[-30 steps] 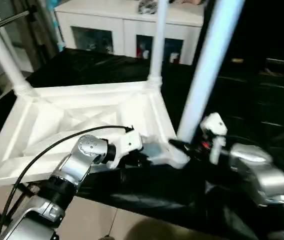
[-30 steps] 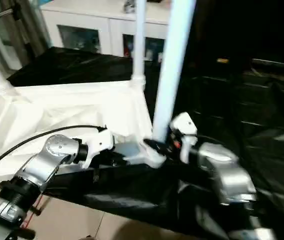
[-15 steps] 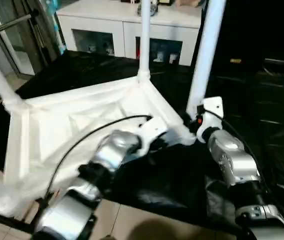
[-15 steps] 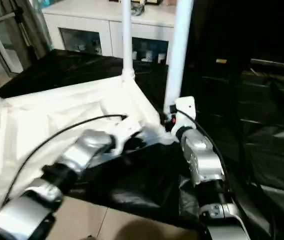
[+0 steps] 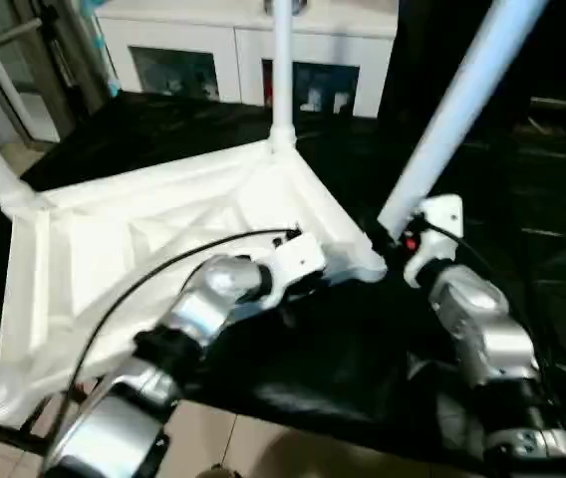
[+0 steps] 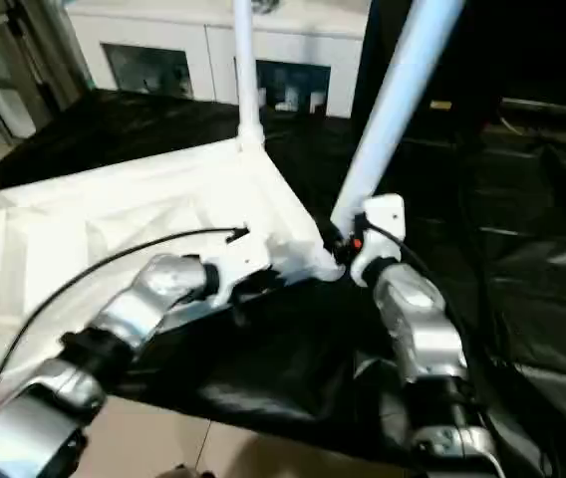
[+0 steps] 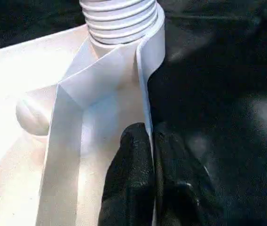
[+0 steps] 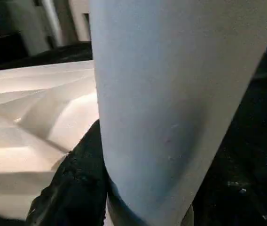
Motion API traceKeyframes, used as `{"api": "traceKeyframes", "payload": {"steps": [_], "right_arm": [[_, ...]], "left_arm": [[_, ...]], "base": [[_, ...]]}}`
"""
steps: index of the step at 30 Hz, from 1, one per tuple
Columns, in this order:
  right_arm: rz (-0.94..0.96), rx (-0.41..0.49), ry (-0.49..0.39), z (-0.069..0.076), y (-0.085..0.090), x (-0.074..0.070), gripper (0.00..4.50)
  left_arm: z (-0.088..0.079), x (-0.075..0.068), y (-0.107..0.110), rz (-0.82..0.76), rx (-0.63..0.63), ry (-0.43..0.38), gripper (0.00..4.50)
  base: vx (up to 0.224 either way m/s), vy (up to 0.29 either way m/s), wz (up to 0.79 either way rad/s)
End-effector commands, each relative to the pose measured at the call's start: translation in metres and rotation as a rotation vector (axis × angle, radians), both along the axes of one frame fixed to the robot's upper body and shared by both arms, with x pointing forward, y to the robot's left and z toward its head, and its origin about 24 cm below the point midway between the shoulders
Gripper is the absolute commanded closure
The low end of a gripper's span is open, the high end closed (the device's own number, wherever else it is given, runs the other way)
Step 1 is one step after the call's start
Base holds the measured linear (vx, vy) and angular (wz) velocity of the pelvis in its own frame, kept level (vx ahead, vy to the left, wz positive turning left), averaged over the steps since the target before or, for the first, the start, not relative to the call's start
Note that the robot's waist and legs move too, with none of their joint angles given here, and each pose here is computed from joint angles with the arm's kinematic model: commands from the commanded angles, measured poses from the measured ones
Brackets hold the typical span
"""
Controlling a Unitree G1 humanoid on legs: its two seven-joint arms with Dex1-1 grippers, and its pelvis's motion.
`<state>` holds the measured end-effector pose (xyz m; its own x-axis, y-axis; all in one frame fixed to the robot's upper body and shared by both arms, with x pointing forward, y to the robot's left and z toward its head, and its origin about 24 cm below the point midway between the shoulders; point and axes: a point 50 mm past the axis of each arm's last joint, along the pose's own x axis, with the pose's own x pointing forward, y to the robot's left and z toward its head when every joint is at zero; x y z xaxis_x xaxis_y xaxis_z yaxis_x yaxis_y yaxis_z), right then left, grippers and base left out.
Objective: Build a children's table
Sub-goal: Insert table leg to table base
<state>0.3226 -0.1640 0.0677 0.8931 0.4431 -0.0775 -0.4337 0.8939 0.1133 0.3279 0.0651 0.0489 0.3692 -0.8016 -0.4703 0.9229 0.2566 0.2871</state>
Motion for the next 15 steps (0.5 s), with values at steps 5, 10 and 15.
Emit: {"api": "traceKeyframes", "payload": {"steps": [5,10,15], "right_arm": [[0.156,0.006,-0.007,0.014,0.001,-0.007,2.61],[0.225,0.050,-0.054,0.032,0.000,-0.012,2.61],[0.220,0.065,-0.066,0.037,-0.003,-0.011,2.61]], "left_arm": [[0.013,-0.014,-0.002,-0.223,-0.051,-0.044,4.50],[0.009,-0.020,0.016,-0.266,-0.028,0.001,4.50],[0.009,-0.022,0.026,-0.269,-0.036,0.010,4.22]], "base": [[0.000,0.000,0.00],[0.000,0.000,0.00],[0.000,0.000,0.00]]}}
